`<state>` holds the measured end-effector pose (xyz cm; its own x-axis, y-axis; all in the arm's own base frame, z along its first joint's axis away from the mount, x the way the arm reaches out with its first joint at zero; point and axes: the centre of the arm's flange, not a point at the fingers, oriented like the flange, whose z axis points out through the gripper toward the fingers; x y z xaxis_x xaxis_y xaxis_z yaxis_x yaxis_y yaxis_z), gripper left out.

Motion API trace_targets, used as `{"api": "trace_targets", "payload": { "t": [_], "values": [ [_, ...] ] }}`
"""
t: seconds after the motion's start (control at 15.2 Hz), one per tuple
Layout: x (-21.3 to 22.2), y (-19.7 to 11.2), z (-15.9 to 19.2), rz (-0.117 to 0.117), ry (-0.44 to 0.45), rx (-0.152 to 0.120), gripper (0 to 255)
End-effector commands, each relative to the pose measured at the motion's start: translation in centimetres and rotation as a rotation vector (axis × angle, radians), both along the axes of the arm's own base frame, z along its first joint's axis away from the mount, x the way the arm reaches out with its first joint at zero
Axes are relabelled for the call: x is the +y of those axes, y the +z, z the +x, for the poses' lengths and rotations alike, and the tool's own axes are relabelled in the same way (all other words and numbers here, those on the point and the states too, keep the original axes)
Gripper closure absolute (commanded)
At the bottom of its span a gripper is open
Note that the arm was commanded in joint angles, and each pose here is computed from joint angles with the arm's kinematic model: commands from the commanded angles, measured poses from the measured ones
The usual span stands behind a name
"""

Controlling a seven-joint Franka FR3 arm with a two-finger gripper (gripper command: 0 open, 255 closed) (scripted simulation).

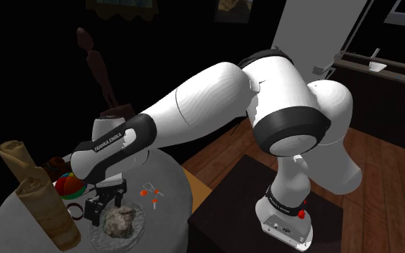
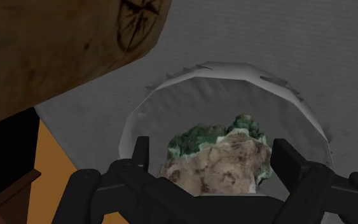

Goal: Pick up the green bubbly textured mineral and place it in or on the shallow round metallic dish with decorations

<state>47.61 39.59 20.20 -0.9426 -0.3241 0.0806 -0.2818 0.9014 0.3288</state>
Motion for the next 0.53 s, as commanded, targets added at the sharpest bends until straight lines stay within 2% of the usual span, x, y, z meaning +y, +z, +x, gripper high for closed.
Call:
{"api": "trace_targets", "payload": {
  "t": [0.0,0.4,0.46],
  "values": [
    [0.54,-1.00,-0.56,-0.003,0.009,0.011,0],
    [0.54,-1.00,-0.56,-0.003,0.009,0.011,0],
    [0.57,-0.94,-0.59,-0.003,0.009,0.011,255]
  ]
}}
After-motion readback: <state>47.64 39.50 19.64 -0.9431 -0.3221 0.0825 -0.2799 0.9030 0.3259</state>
